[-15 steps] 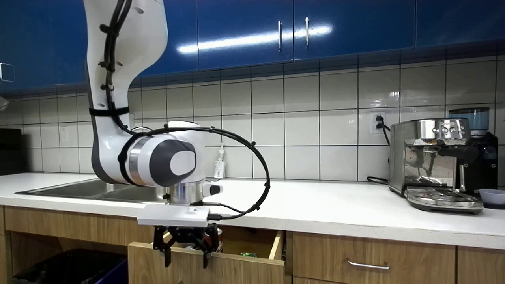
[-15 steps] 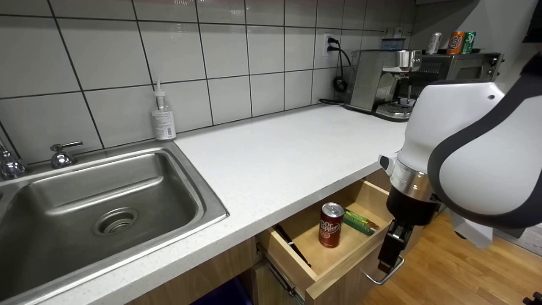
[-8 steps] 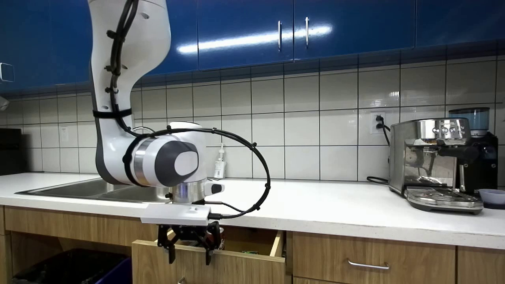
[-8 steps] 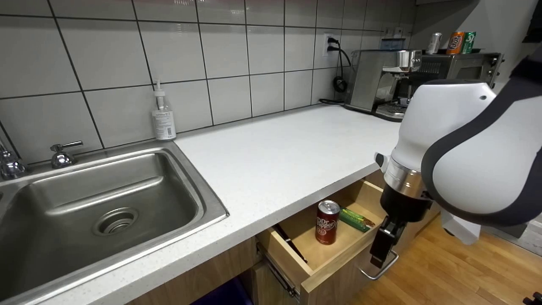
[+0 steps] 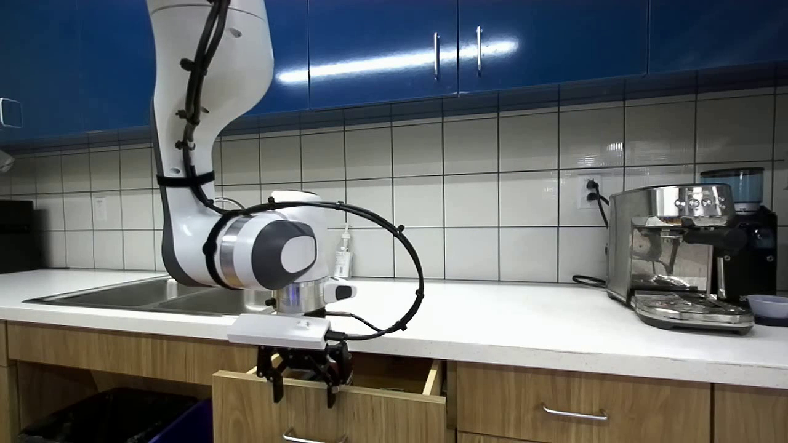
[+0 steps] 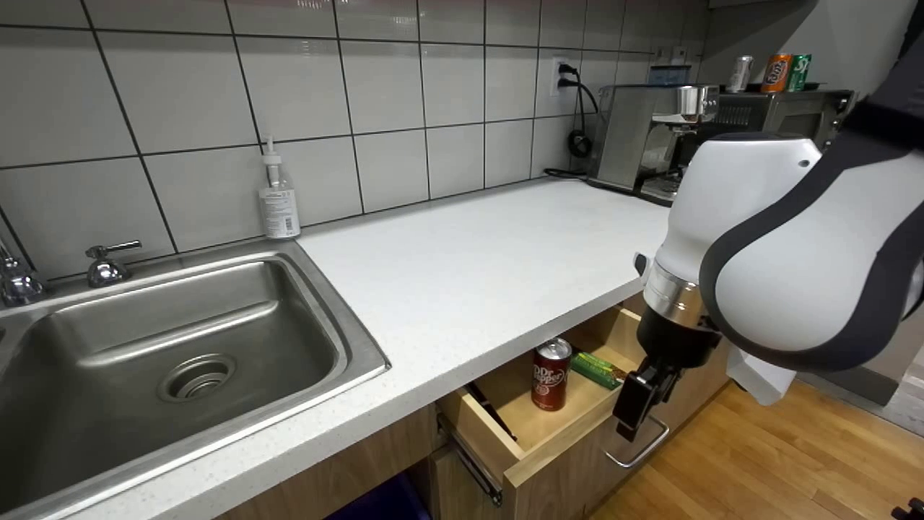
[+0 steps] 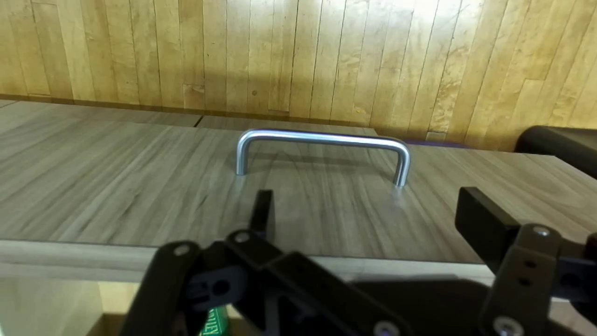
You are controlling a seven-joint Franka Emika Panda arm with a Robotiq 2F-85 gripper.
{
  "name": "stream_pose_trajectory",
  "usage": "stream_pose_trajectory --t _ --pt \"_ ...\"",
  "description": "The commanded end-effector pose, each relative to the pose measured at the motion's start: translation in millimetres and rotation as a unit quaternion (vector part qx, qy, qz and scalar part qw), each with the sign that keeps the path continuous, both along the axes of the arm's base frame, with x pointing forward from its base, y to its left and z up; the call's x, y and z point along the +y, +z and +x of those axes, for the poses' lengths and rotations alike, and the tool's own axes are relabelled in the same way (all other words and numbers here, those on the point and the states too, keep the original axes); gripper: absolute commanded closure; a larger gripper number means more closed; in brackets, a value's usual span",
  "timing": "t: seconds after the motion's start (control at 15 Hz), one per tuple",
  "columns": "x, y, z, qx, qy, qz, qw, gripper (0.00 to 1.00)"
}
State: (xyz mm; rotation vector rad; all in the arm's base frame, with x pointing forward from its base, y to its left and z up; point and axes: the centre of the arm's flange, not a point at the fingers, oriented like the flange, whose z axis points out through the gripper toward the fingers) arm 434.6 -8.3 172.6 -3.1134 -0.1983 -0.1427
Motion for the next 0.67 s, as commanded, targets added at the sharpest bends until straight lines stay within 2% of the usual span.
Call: stream_pose_trajectory --t 0.0,0.6 --pt "-3 -1 18 -0.016 -0.019 -0.008 0.9997 0.00" --pt "-9 0 32 -0.017 -0.055 -0.015 0.9982 0.00"
